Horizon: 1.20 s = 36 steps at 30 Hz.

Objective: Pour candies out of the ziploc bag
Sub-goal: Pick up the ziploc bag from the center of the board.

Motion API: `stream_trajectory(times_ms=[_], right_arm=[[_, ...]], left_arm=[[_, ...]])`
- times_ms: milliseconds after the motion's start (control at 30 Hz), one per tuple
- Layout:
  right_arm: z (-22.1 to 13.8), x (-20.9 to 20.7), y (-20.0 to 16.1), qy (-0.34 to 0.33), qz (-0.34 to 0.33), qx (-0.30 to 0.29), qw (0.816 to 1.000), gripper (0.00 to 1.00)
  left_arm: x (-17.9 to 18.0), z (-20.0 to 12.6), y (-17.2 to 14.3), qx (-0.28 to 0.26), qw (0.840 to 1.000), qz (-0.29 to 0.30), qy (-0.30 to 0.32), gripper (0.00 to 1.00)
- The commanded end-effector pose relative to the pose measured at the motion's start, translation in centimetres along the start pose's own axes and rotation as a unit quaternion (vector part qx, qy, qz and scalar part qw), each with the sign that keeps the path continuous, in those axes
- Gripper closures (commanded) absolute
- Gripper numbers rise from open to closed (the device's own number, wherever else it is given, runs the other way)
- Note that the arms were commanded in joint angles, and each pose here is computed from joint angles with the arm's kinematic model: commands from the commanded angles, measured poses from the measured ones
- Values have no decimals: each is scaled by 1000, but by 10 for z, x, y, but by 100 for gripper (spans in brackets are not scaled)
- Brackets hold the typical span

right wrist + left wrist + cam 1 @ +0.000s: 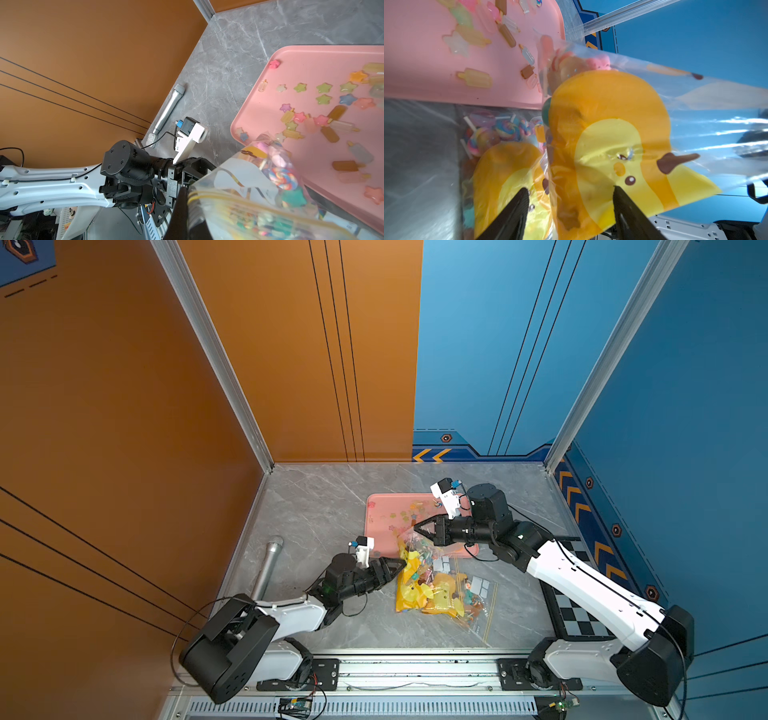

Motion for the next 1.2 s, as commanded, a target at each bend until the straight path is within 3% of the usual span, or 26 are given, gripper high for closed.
stream_trajectory(times_ms=[0,200,433,1167], right_arm=[[-6,18,-8,24,-30,-13,999,100],[2,-46,-23,-42,13,-14,999,100],[-7,-117,-33,-109,88,-26,990,100],[2,-107,-37,-90,82,-21,992,100]], left_arm=[[8,-16,-6,-8,1000,0,30,33],[16,-51,-11,-4,992,41,120,28],[26,-59,-28,12,991,30,130,26],[20,-16,-39,46,994,26,92,25]])
Point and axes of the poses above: each gripper's point midway between its finger pads, its own z axis out along the fingers, its own x axis along the line the jaws close on, y = z × x, the point moved 3 cm from there along -z, back along the fingers, and after that the axes turned 13 degrees about z, right-handed, at the moved point
